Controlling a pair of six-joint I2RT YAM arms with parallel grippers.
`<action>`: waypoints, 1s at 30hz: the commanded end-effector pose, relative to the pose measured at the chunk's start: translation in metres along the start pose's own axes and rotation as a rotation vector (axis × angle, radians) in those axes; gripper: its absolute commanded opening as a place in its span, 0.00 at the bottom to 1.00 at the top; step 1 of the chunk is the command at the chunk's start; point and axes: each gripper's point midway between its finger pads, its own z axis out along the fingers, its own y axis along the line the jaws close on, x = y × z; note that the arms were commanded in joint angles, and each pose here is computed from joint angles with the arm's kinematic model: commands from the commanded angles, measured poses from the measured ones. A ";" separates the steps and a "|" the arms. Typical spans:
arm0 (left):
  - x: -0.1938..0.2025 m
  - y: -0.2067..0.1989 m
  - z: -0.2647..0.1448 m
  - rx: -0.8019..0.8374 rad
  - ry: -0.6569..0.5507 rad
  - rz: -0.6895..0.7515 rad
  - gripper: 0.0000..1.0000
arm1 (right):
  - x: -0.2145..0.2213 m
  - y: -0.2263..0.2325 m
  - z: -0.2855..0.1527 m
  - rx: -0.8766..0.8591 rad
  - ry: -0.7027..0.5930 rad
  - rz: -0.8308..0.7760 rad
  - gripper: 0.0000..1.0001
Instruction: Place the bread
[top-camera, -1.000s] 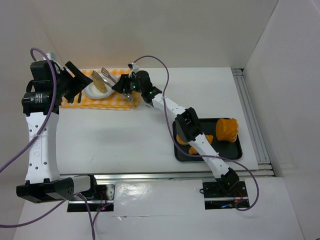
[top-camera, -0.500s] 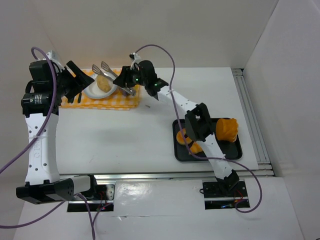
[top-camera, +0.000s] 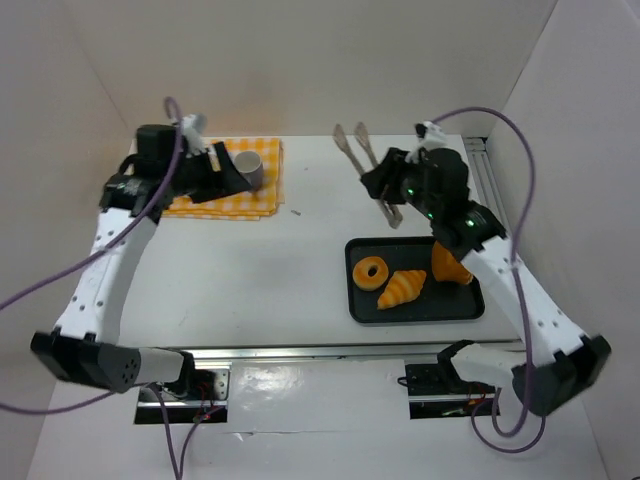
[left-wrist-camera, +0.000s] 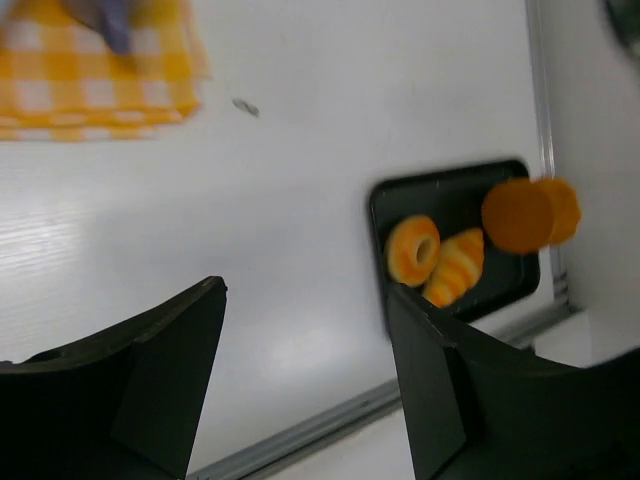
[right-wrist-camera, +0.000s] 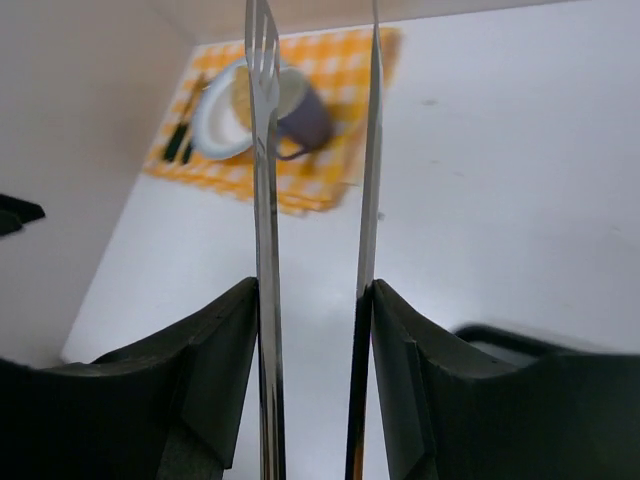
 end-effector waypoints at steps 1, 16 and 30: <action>0.055 -0.028 0.047 0.085 0.206 0.134 0.78 | 0.001 -0.059 -0.071 0.293 -0.042 0.024 0.54; 0.233 -0.139 0.160 0.154 0.575 0.383 0.72 | 0.006 -0.116 -0.197 0.675 -0.137 0.151 0.57; 0.255 -0.152 0.195 0.108 0.599 0.443 0.71 | 0.003 -0.105 -0.195 0.624 -0.115 0.135 0.57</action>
